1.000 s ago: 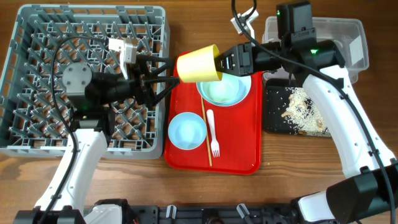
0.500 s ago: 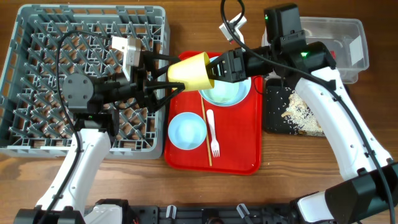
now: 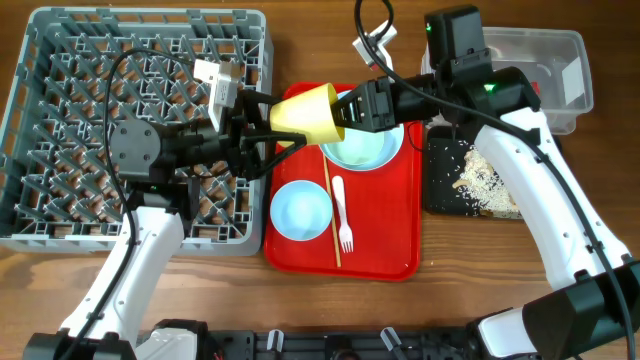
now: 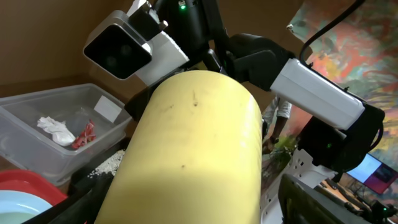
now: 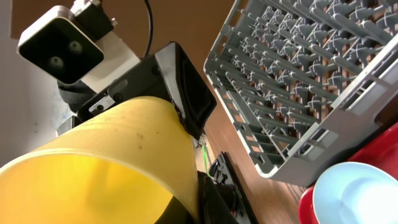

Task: Sort waste into correct bins and load items into the dishwasher rack
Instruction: 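Hand the yellow cup from the right gripper to the left gripper, then place the yellow cup into the dish rack with the left gripper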

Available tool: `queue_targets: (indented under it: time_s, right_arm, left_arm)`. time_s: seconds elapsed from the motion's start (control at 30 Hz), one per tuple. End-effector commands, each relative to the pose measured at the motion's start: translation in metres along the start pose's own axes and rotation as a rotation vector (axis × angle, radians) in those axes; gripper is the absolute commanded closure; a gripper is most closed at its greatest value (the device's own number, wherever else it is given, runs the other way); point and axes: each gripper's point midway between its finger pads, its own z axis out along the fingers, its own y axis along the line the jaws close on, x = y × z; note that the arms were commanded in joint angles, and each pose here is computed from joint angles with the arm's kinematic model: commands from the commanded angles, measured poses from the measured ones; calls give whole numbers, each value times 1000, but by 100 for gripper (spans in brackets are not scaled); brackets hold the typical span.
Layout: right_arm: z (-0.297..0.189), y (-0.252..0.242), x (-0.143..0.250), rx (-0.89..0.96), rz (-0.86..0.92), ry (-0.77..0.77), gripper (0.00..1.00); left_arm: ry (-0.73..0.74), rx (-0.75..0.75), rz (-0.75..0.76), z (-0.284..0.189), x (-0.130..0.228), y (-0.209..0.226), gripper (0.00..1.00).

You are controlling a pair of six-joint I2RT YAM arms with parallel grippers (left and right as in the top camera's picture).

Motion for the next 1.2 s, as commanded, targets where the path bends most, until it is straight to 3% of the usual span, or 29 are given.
queue_targets:
  time_s: [0.0, 0.07, 0.47, 0.63, 0.77, 0.9, 1.0, 1.07, 1.17]
  right_arm:
    - [2, -1, -1, -10, 7, 5, 96]
    - [2, -1, -1, -10, 9, 4, 96]
    - [2, -1, -1, -9, 22, 4, 96]
    - [1, -15, -5, 71, 27, -22, 69]
    - [-7, -37, -13, 188, 40, -70, 65]
    - [-31, -69, -24, 347, 73, -148, 59]
    - [-59, -109, -21, 574, 142, -195, 59]
    - [-75, -127, -15, 691, 156, -193, 59]
    - [-94, -143, -4, 811, 164, -171, 59]
  left_arm:
    - [6, 6, 0, 1, 0, 0, 27]
    - [6, 6, 0, 1, 0, 0, 33]
    - [-2, -6, 6, -2, -3, 3, 36]
    - [-22, -42, 1, -13, -7, 11, 38]
    - [-31, -132, -58, -32, -2, 39, 46]
    - [-58, -322, -166, -65, 16, 86, 54]
    - [-113, -499, -237, -96, 22, 117, 65]
    - [-162, -615, -290, -118, 23, 134, 79]
    - [-203, -684, -320, -141, 21, 138, 90]
